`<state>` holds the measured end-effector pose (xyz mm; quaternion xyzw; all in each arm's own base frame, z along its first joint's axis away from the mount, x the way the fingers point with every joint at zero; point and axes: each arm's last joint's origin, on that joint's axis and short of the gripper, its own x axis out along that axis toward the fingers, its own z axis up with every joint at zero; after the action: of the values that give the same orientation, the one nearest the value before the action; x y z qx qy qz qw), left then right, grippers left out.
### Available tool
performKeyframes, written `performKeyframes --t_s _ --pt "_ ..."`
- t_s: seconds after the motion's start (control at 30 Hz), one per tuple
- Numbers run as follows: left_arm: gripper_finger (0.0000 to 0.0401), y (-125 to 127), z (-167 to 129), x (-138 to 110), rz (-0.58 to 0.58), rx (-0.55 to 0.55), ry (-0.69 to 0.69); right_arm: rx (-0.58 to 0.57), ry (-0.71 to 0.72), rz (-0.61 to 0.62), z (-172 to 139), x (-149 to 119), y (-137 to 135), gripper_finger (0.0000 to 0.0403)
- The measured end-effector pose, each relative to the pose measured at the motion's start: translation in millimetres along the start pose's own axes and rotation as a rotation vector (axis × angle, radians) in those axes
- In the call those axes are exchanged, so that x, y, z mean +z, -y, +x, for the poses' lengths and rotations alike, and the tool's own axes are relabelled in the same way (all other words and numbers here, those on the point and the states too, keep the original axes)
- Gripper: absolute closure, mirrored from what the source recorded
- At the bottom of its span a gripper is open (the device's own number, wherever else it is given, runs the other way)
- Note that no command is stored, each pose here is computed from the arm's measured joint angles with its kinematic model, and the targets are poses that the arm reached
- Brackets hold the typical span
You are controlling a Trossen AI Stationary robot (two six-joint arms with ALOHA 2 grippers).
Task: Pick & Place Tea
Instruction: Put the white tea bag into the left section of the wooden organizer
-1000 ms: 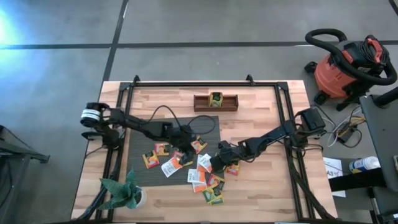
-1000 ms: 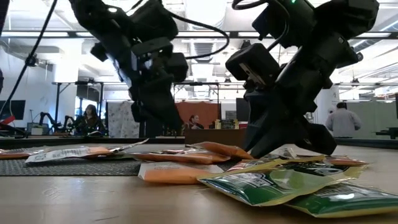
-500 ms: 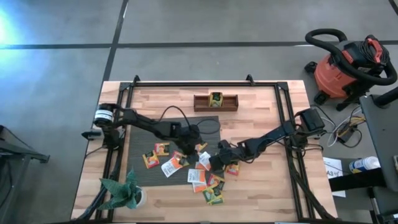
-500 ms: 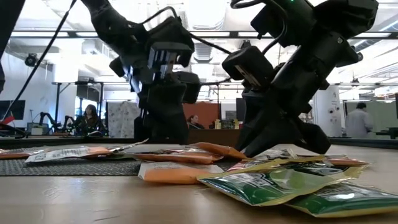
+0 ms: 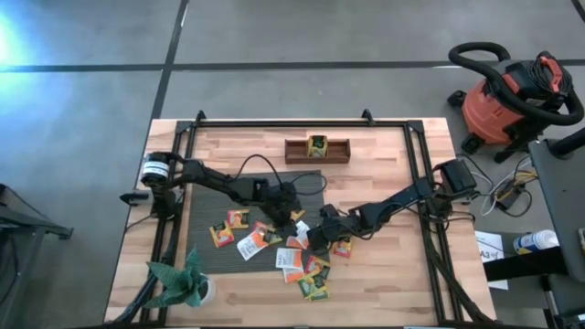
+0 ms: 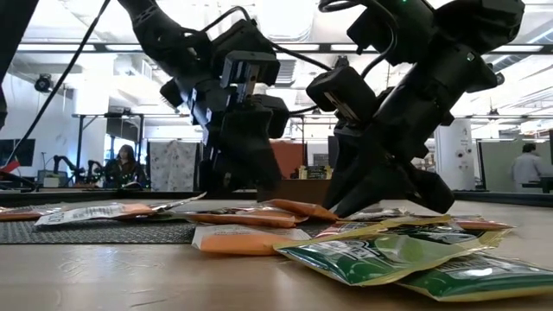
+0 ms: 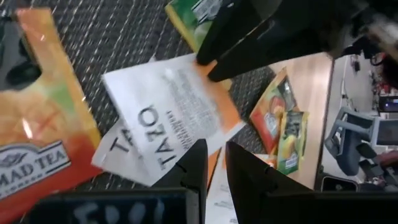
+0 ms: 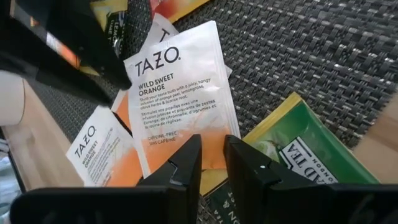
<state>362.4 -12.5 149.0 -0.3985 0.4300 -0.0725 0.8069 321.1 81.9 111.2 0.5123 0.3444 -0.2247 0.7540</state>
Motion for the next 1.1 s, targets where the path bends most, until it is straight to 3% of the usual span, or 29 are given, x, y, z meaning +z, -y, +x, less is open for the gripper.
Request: performKeyframes --t_s 0.23,0.53,0.8,1.1 --pt "0.0349 -5 -2 2 -0.02 0.017 -0.003 0.001 0.003 0.001 0 1 0 0.033" --pt "0.0346 -20 -10 1 -0.125 0.149 -0.014 0.001 0.003 0.003 0 1 0 0.033" --pt "0.0319 -19 -10 2 -0.136 0.131 -0.018 0.001 0.003 0.003 0 1 0 0.033" --pt "0.0316 -17 -9 0 -0.141 0.112 -0.036 0.001 0.034 0.01 0 4 -1 0.033"
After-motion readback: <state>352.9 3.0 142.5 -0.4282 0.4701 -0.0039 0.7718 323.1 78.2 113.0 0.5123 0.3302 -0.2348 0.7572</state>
